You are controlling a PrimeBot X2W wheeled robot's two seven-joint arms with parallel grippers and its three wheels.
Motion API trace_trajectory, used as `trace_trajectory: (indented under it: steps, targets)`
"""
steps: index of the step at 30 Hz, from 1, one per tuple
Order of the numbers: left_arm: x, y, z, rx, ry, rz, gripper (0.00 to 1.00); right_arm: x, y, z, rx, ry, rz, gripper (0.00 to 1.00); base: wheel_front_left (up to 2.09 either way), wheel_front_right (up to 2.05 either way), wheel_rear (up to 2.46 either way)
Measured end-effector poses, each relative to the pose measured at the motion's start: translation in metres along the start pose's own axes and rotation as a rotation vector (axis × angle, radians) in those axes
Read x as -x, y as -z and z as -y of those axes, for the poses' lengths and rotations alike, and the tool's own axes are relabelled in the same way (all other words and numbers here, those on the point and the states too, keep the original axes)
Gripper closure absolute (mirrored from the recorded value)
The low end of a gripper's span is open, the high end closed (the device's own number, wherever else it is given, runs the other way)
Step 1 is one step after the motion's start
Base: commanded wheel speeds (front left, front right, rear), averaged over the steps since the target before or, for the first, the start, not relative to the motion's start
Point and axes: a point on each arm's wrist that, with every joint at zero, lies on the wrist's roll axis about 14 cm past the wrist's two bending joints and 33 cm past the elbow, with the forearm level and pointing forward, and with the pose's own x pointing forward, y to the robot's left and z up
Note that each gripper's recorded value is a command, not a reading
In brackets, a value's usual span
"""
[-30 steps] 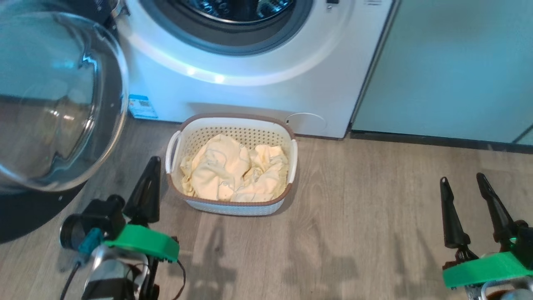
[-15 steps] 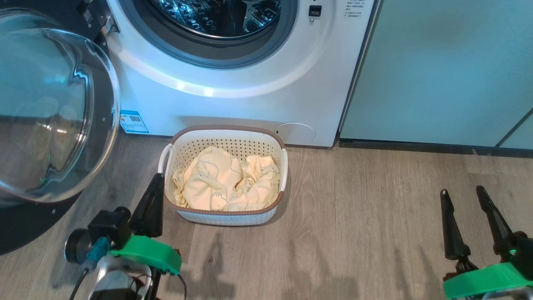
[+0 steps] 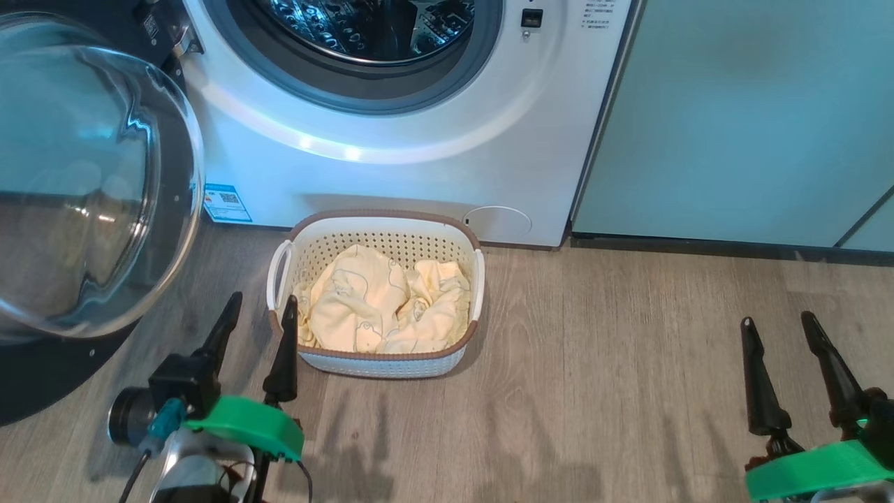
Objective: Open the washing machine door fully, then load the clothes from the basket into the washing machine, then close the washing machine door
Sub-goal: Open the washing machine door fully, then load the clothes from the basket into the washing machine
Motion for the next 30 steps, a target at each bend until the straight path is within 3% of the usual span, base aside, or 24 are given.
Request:
trace_trajectory:
  steps: [30]
  targets:
    - [-0.0024,0.0012,0.0093,0.001,0.032,-0.002,0.0,0.0025,-0.0012,0.0073,0.0,0.023,0.003,0.0,0.09,-0.09,0.0]
